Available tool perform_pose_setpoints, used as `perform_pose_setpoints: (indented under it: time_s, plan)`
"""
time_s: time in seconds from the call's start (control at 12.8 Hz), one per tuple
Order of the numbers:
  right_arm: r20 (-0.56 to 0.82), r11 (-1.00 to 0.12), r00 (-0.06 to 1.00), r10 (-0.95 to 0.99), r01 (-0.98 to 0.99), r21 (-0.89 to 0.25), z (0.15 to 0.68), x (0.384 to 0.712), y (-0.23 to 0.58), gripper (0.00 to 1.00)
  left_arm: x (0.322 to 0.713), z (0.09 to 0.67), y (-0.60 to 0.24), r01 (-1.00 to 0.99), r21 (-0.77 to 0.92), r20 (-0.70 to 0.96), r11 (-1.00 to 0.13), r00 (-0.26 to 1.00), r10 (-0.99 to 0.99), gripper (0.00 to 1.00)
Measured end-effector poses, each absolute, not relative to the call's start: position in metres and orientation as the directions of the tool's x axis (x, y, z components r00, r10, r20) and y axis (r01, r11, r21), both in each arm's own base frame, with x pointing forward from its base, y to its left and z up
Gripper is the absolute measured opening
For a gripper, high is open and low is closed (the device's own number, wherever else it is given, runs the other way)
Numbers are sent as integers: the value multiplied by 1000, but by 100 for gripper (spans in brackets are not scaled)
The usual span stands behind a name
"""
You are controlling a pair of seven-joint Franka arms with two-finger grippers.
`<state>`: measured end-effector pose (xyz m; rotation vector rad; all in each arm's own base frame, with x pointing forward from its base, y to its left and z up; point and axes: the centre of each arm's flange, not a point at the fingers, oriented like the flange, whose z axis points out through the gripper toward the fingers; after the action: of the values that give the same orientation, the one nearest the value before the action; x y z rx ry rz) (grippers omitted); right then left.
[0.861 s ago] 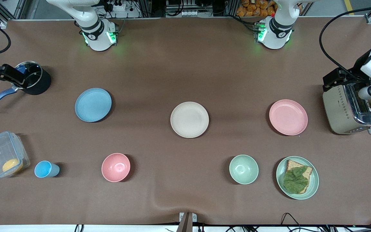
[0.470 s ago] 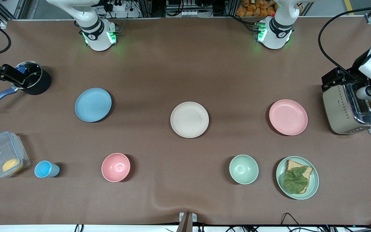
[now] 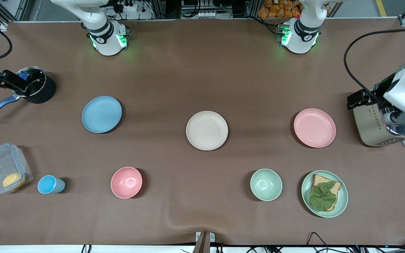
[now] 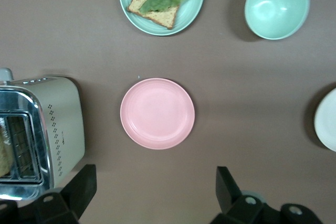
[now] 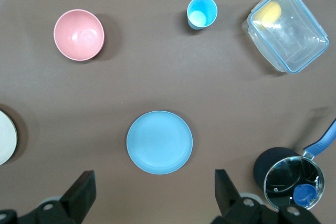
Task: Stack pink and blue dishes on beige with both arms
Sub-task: 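Reach the left gripper down toward the rim of the pink plate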
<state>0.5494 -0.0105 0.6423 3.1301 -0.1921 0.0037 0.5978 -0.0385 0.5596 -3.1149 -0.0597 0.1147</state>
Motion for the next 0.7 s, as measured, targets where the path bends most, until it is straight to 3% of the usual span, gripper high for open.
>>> perform_pose_setpoints:
  time_s: [0.7]
  plan:
    - [3, -993, 993, -120, -120, 5, 642, 549, -9, 100, 578, 375, 27, 113, -48, -89, -992, 989, 117, 100]
